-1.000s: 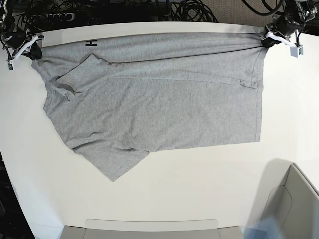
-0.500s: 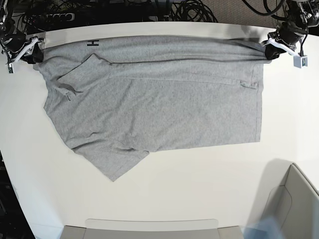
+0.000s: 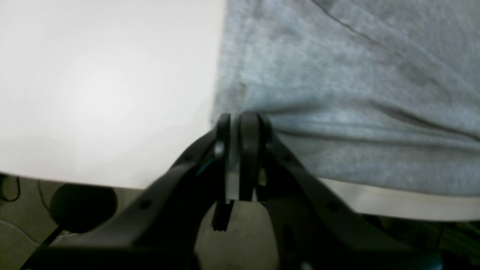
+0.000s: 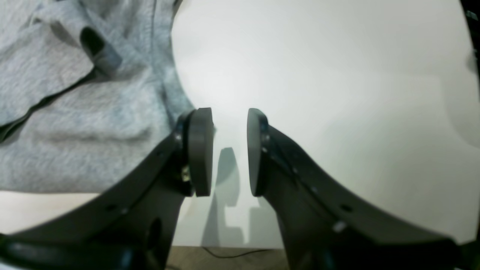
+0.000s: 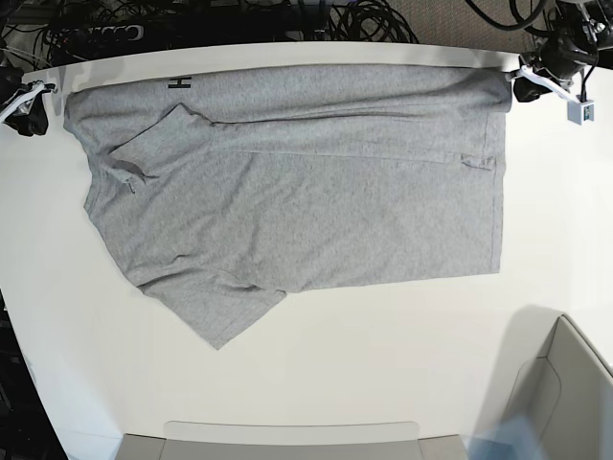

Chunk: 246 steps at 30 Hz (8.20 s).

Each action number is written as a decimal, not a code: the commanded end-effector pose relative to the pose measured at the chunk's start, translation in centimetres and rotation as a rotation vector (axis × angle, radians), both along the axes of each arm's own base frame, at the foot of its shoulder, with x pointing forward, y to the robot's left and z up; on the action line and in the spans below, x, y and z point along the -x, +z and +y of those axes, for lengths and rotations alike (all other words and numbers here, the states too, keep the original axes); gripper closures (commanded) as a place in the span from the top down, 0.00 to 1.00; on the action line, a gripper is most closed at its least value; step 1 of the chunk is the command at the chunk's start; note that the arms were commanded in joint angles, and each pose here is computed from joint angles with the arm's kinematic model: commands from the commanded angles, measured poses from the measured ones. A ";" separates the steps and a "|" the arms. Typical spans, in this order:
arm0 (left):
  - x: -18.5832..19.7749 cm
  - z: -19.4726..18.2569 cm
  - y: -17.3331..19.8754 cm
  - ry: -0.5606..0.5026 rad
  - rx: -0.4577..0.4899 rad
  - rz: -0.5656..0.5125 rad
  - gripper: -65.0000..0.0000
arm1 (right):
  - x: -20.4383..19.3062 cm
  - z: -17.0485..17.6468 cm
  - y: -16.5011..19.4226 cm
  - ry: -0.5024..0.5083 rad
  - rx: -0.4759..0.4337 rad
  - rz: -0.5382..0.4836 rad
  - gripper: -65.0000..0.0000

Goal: Fold the T-shirt properly
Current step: 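Drag the shirt's collar edge away from the hem with both grippers, then open both grippers and lower them onto the shirt's sides, then move both grippers down the shirt's sides and grasp the hem corners, then lift the hem corners and fold them toward the collar with both grippers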

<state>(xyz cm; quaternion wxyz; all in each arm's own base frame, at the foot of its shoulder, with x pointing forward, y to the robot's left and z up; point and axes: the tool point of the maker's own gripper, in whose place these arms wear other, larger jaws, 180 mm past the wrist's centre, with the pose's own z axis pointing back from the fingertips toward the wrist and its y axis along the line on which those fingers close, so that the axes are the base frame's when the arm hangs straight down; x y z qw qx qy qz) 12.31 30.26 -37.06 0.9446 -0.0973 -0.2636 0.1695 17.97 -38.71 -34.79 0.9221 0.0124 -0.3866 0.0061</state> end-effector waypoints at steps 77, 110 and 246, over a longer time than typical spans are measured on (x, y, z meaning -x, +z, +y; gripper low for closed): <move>-15.1 -6.6 5.1 -0.176 0.120 -0.331 0.09 | -30.4 12.7 -0.7 0.233 -0.063 -0.041 0.24; -21.6 -6.6 5.9 -0.187 0.179 -0.375 0.24 | -27.8 21.0 -8.9 0.294 -0.157 0.081 0.24; -20.4 -0.4 2.6 -0.100 -0.146 -0.359 0.00 | -8.9 19.0 6.1 0.348 0.035 -0.172 0.00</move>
